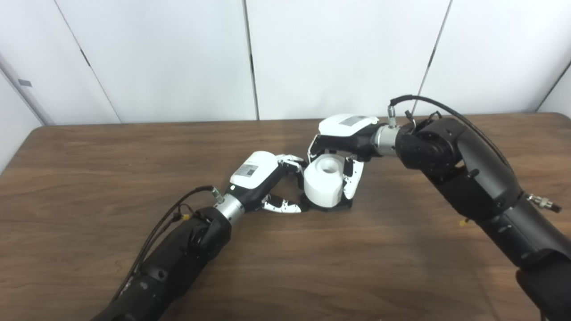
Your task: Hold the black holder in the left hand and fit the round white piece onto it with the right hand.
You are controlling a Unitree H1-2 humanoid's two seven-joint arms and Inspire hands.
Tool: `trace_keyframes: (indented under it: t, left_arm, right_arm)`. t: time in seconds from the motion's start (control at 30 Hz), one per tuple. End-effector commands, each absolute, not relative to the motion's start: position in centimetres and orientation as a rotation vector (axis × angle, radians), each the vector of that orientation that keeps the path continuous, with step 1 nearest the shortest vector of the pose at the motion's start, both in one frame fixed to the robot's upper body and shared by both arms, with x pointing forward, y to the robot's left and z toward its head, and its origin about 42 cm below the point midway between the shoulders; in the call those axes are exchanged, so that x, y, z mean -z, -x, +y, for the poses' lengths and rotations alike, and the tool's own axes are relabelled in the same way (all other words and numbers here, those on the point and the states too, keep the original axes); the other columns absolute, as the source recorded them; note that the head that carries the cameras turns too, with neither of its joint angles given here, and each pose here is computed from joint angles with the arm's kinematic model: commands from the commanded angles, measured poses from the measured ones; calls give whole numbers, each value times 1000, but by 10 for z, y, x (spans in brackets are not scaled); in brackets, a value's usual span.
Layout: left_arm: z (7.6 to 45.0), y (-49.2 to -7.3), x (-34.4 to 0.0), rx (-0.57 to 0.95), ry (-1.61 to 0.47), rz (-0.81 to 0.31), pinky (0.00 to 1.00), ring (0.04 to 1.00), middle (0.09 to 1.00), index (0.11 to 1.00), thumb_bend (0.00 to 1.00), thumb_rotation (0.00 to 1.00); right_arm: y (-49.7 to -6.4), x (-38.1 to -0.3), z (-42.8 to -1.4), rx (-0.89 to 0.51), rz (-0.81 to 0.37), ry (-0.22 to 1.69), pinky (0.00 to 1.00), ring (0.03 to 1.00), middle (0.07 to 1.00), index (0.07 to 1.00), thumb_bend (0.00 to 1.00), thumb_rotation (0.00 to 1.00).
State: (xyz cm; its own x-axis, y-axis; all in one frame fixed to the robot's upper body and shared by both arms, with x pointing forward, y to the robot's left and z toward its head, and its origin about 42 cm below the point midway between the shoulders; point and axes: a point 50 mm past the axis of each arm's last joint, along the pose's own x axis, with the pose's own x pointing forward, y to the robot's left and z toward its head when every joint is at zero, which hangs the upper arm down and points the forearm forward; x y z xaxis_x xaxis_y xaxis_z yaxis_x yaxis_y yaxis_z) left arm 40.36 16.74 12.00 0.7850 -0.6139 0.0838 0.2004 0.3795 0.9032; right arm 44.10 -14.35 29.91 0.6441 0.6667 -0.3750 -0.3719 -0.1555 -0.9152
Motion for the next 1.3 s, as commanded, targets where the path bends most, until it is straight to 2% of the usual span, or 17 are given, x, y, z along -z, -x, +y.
trace_keyframes:
  t: [0.0,0.47,0.83,0.93,1.07,1.17,1.27]
  left_arm:
    - [193,-384,-71,625,-1168,-224,626,770,784,479,523,74]
    - [192,-386,-71,612,-1151,-232,629,775,783,478,524,72]
    - [193,-386,-71,628,-1166,-226,620,772,788,478,524,73]
    - [194,-386,-71,626,-1164,-228,628,773,787,478,524,73]
    - [195,-387,-70,623,-1161,-233,619,770,784,478,523,73]
    - [195,-388,-69,620,-1164,-228,628,774,787,478,524,72]
    - [196,-388,-69,617,-1156,-228,631,774,784,478,524,73]
  right_arm:
    - [-446,-322,-142,-872,-329,1446,698,786,797,782,832,167]
    - [-448,-337,-152,-800,-349,1438,683,830,886,950,949,278]
    - [-449,-344,-157,-813,-333,1440,706,861,911,982,1000,288]
    - [-446,-358,-159,-826,-294,1447,740,881,934,998,1000,295]
    - [-439,-384,-166,-828,-246,1423,736,909,966,1000,1000,277]
    - [-434,-401,-176,-821,-244,1410,720,909,966,1000,1000,278]
    - [-433,-414,-191,-802,-253,1375,747,911,957,981,1000,283]
